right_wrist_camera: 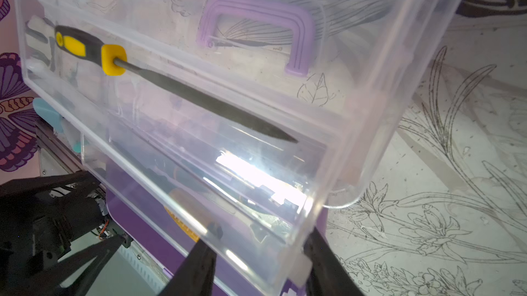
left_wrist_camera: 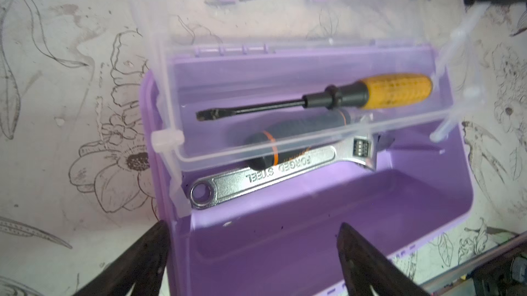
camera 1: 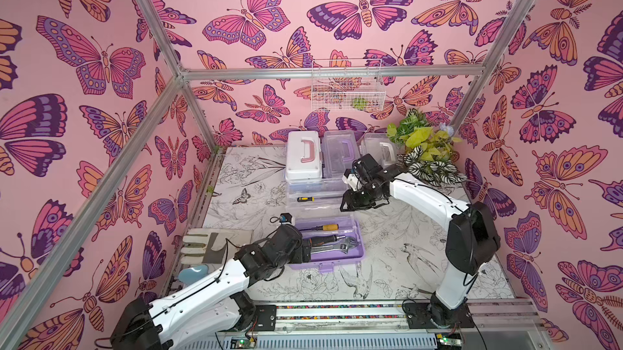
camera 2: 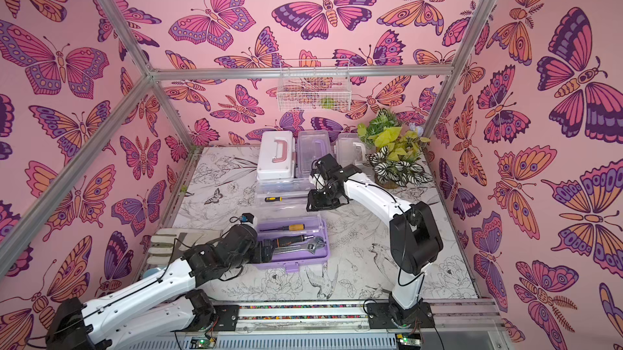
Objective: Close toolboxes
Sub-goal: Adjust the toolbox at the center of the board.
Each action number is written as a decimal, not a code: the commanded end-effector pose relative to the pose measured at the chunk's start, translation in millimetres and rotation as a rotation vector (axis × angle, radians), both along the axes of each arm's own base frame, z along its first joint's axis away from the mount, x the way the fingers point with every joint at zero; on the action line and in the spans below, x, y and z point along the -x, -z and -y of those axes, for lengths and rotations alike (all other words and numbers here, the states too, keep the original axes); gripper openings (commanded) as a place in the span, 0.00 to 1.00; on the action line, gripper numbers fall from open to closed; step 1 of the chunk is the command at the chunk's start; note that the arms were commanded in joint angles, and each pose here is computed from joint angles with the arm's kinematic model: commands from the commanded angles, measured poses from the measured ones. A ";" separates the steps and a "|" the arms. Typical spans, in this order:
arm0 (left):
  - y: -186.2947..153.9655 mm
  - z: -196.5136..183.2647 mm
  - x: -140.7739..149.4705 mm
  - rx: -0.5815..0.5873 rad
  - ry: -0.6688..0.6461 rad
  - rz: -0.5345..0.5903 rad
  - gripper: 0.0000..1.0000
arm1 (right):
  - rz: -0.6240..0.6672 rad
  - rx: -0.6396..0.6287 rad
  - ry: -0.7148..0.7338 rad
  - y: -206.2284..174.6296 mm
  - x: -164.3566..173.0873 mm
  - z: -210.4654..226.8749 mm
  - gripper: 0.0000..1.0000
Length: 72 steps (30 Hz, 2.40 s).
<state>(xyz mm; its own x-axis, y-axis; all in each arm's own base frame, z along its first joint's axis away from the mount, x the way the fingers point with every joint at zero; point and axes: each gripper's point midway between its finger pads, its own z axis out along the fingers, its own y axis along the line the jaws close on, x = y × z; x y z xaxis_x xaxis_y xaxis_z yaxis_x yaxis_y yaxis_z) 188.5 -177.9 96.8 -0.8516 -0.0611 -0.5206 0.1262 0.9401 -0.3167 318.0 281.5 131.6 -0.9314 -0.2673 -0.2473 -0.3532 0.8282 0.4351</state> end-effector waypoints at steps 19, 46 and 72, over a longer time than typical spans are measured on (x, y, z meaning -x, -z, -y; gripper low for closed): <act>-11.1 132.9 57.4 0.230 0.295 -0.170 1.00 | 0.131 0.029 0.229 -51.3 21.0 56.1 0.76; -66.3 93.7 56.5 0.001 0.421 -0.029 0.99 | -0.069 0.271 0.560 72.7 98.3 138.5 0.72; -95.9 -60.4 -45.0 -0.013 -0.009 0.043 0.99 | 0.003 0.403 0.418 74.8 82.7 151.9 0.13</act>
<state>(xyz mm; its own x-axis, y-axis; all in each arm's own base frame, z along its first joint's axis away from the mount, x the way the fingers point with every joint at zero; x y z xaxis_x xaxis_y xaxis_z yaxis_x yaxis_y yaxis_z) 229.5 -120.1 195.7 -0.8235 -0.0676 -0.5633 0.1225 0.9483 -0.2928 234.5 135.5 54.6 -0.9688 0.1230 -0.2154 0.1019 0.9891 0.1063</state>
